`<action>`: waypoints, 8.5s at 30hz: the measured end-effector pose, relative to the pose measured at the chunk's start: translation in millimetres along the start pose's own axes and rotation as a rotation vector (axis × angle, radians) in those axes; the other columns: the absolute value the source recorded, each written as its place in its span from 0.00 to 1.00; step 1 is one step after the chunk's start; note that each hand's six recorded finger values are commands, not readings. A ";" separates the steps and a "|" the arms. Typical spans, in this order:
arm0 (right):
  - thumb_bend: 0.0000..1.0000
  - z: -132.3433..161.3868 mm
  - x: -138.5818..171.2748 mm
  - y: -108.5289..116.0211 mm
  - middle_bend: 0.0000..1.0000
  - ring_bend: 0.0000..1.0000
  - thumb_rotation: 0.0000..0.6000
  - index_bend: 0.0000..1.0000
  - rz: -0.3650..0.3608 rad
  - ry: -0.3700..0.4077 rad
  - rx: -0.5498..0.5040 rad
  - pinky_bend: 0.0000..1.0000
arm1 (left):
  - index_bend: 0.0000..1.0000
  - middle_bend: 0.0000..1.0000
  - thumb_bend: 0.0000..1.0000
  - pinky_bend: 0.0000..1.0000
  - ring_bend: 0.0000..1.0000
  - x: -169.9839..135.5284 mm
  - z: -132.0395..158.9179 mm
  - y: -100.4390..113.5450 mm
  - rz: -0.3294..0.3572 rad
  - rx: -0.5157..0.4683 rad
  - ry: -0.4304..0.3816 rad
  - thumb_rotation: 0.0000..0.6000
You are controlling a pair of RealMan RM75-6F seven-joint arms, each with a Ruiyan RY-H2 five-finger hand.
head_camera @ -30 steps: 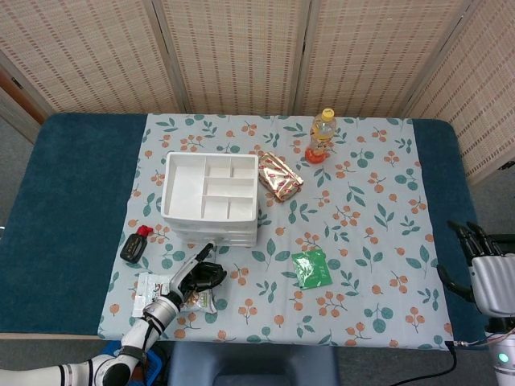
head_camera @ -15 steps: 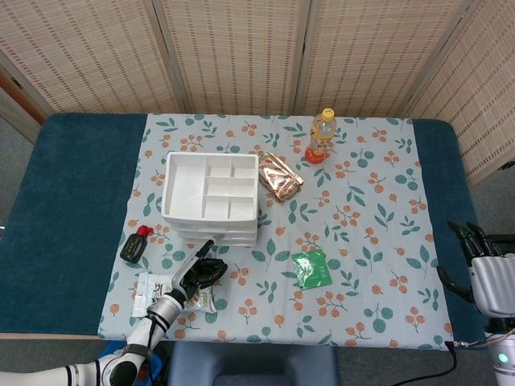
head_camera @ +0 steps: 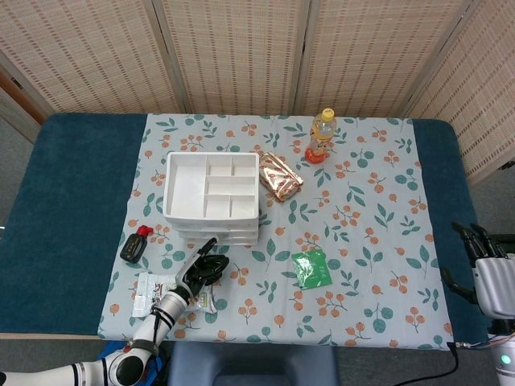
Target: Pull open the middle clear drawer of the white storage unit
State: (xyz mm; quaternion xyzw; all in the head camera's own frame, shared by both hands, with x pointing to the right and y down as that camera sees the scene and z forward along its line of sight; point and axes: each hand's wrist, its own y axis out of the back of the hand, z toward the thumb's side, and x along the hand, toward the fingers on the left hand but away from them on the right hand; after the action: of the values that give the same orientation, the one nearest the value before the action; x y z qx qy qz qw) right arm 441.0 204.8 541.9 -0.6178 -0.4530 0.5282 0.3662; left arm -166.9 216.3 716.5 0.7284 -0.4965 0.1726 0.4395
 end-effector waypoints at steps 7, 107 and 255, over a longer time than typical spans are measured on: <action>0.34 -1.3 0.8 0.3 0.20 0.14 1.00 0.08 -0.001 -0.004 0.002 0.21 | 0.20 0.79 0.38 1.00 0.94 3.8 0.6 4.3 0.027 -0.019 -0.005 1.00; 0.34 -8.9 2.4 12.3 0.21 0.14 1.00 0.08 -0.034 -0.010 0.003 0.21 | 0.16 0.82 0.38 1.00 0.94 -47.9 48.4 40.4 0.114 1.349 -0.161 1.00; 0.34 -5.1 3.0 44.7 0.21 0.14 1.00 0.08 -0.087 -0.005 0.051 0.21 | 0.29 0.86 0.31 1.00 0.94 -37.3 114.8 -2.6 -0.313 2.330 -0.839 1.00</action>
State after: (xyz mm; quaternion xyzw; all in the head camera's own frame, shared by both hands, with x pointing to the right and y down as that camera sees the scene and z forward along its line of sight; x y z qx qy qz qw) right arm 453.9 193.4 500.2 -0.5865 -0.4667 0.5250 0.4033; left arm -202.5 144.8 626.1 0.7343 -0.0581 0.2098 -0.6429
